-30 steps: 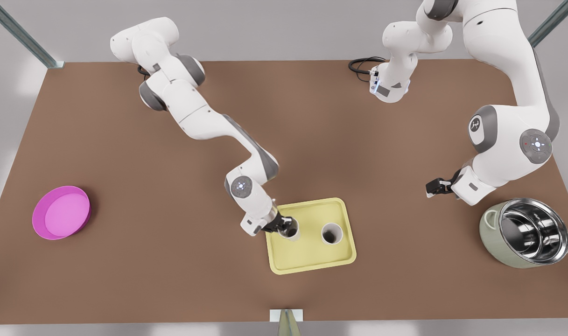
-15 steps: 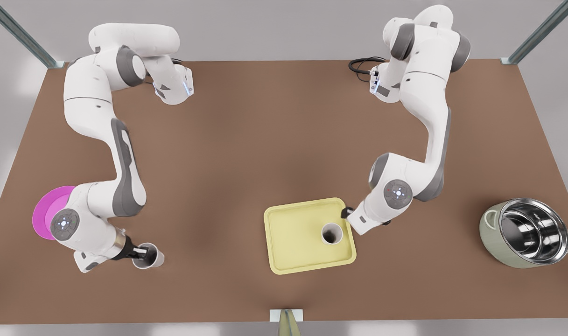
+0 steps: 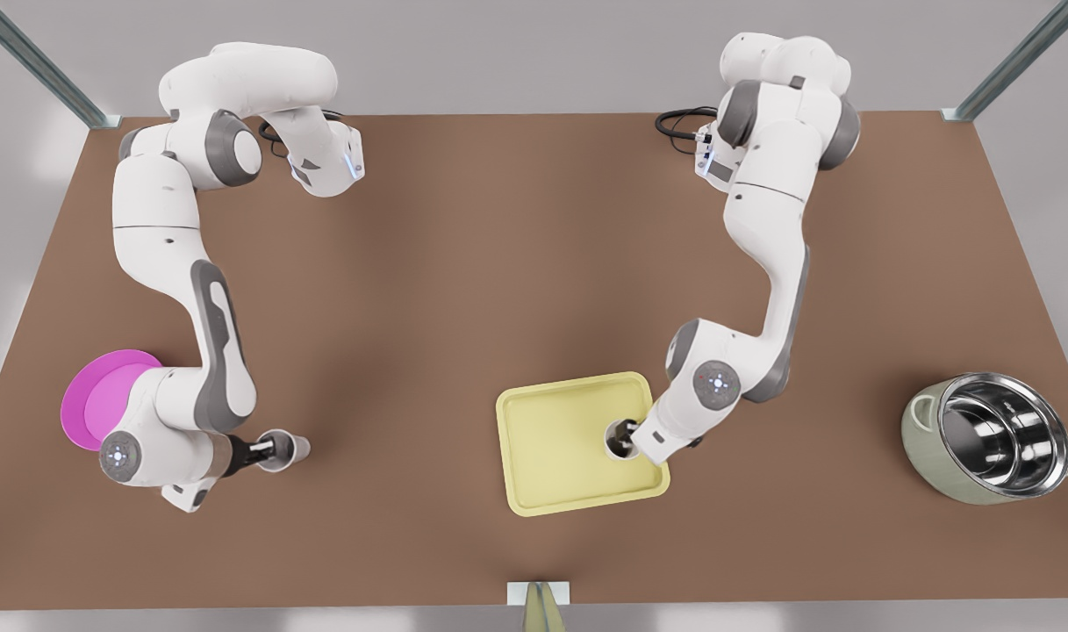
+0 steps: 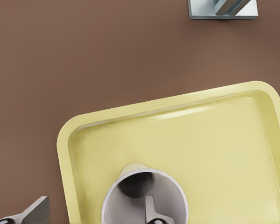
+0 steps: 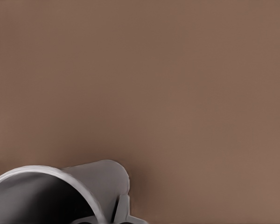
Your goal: Use the left arm to pick up the white IKEA cup from the tray and place it on the middle-left position; use the right arm to pick up the white IKEA cup from the tray and place it on the middle-right position
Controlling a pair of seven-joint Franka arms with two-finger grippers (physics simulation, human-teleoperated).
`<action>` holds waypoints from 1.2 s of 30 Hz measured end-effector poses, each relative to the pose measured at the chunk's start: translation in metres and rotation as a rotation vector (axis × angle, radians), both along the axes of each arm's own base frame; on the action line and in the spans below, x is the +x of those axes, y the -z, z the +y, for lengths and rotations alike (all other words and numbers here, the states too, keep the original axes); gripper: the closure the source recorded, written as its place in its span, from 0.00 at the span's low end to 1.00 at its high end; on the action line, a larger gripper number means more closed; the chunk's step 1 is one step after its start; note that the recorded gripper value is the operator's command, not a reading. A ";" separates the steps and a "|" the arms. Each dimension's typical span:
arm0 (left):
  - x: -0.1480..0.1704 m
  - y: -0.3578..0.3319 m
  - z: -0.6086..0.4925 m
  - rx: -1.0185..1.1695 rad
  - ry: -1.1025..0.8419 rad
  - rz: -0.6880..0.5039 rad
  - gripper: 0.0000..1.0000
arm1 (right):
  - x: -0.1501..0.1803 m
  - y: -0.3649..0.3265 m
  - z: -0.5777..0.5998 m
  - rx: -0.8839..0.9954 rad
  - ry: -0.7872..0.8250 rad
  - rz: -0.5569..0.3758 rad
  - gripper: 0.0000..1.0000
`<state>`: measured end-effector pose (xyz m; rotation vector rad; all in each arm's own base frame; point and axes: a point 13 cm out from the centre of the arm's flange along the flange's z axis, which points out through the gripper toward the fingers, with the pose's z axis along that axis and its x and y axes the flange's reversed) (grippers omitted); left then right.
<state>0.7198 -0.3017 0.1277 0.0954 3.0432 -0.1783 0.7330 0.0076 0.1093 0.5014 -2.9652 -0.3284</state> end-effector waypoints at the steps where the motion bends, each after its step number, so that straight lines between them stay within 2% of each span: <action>1: -0.001 0.006 0.000 0.001 -0.004 0.002 0.00 | -0.001 -0.001 0.005 0.028 -0.011 0.003 1.00; 4: -0.004 0.017 0.001 0.006 -0.012 0.008 0.00 | -0.003 -0.003 0.018 0.098 -0.046 -0.001 1.00; 6: -0.007 0.025 0.002 0.009 -0.017 0.016 0.00 | 0.004 -0.005 0.023 0.120 -0.076 -0.036 1.00; 7: -0.008 0.028 0.001 0.010 -0.019 0.018 0.03 | 0.007 -0.006 0.024 0.126 -0.093 -0.055 1.00; 10: -0.010 0.033 -0.002 0.007 -0.026 0.022 0.35 | 0.015 -0.008 0.025 0.135 -0.145 -0.101 0.89; 11: -0.010 0.031 -0.003 0.004 -0.029 0.021 0.40 | 0.017 -0.009 0.025 0.135 -0.162 -0.113 0.75; 12: -0.009 0.029 -0.004 0.002 -0.032 0.019 0.50 | 0.018 -0.009 0.025 0.134 -0.178 -0.123 0.69; 14: -0.008 0.024 -0.006 -0.007 -0.041 0.016 0.60 | 0.021 -0.009 0.025 0.132 -0.208 -0.141 0.69; 16: -0.008 0.023 -0.007 -0.012 -0.049 0.018 0.76 | 0.022 -0.010 0.025 0.132 -0.234 -0.154 0.68; 17: -0.008 0.023 -0.008 -0.013 -0.052 0.019 0.79 | 0.023 -0.010 0.025 0.132 -0.245 -0.160 0.62; 18: -0.009 0.023 -0.010 -0.013 -0.054 0.020 0.80 | 0.024 -0.010 0.024 0.132 -0.256 -0.165 0.52; 19: -0.009 0.023 -0.010 -0.013 -0.057 0.021 0.83 | 0.024 -0.010 0.024 0.132 -0.266 -0.170 0.32; 20: -0.009 0.022 -0.010 -0.012 -0.060 0.019 0.83 | 0.025 -0.010 0.024 0.133 -0.275 -0.174 0.00; 26: 0.018 -0.029 0.063 0.013 -0.138 0.005 0.82 | 0.029 -0.024 0.024 0.133 -0.327 -0.203 0.00; 29: 0.032 -0.044 0.139 0.003 -0.212 0.026 0.82 | 0.032 -0.089 0.017 0.072 -0.376 -0.241 0.00; 33: 0.032 -0.018 0.214 0.016 -0.259 0.082 0.82 | 0.025 -0.188 -0.001 -0.090 -0.376 -0.265 0.00; 35: 0.029 -0.001 0.229 0.020 -0.254 0.101 0.82 | 0.008 -0.236 -0.008 -0.140 -0.335 -0.258 0.00; 36: 0.028 0.004 0.232 0.021 -0.248 0.106 0.82 | -0.018 -0.256 -0.005 -0.162 -0.324 -0.230 0.00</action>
